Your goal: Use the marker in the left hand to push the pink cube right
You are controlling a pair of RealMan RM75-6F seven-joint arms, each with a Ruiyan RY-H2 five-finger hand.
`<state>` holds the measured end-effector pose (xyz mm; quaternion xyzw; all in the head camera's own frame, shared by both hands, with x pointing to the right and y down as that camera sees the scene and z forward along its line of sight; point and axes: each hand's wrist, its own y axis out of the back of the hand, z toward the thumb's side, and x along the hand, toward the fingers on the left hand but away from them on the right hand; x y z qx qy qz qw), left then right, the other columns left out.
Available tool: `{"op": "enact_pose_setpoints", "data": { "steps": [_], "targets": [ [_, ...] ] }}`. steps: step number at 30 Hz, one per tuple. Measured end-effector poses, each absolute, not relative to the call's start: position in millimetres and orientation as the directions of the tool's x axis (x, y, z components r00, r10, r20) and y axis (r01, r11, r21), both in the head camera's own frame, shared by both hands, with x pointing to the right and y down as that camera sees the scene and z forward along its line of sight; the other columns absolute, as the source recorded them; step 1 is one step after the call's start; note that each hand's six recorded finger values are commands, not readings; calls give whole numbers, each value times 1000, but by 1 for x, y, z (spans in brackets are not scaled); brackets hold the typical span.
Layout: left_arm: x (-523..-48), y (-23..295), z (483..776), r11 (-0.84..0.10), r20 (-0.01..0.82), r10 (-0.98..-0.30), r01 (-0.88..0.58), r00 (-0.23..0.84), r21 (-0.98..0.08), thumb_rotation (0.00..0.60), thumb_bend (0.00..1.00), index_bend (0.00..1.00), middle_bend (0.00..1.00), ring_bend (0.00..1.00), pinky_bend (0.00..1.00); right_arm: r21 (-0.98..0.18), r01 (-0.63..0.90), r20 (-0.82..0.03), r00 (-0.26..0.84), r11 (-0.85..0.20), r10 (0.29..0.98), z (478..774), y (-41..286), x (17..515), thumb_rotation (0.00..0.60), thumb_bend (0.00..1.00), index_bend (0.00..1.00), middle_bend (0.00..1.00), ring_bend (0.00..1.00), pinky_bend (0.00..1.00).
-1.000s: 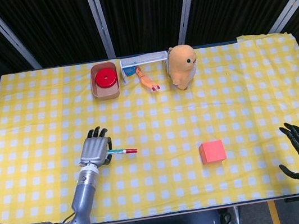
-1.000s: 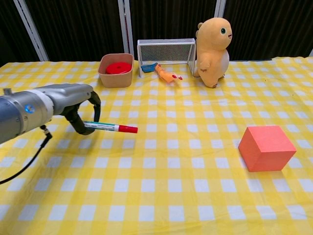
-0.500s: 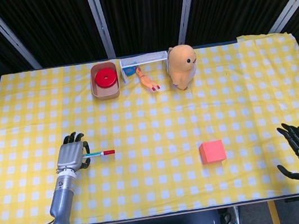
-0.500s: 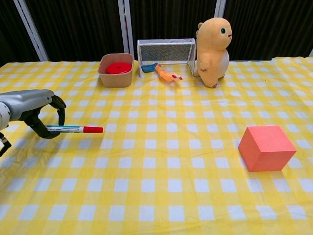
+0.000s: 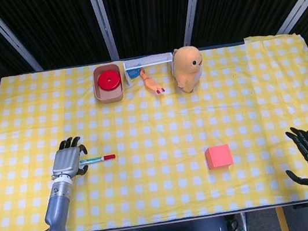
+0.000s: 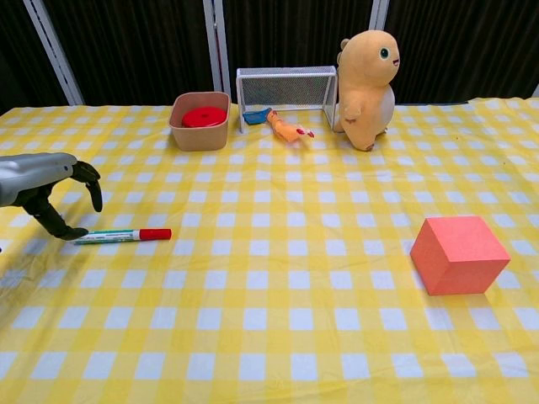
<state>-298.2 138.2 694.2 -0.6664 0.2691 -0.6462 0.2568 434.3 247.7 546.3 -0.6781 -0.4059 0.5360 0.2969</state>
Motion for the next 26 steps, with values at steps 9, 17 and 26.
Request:
{"op": "enact_pose_setpoints", "data": {
  "steps": [9, 17, 26],
  "targets": [
    [-314, 145, 673, -687, 689, -725, -94, 18, -720, 600, 286, 139, 18, 0, 37, -842, 221, -483, 98, -492, 870, 546, 248, 435, 600, 320, 0, 0, 0, 0],
    [-353, 177, 633, -596, 595, -802, -108, 49, -795, 600, 175, 0, 0, 0, 0, -850, 199, -477, 103, -488, 873, 547, 248, 434, 600, 320, 0, 0, 0, 0],
    [-394, 214, 599, -514, 511, -858, -81, 55, -854, 600, 144, 0, 0, 0, 0, -857, 183, -472, 101, -482, 876, 548, 249, 431, 600, 321, 0, 0, 0, 0]
  ]
}}
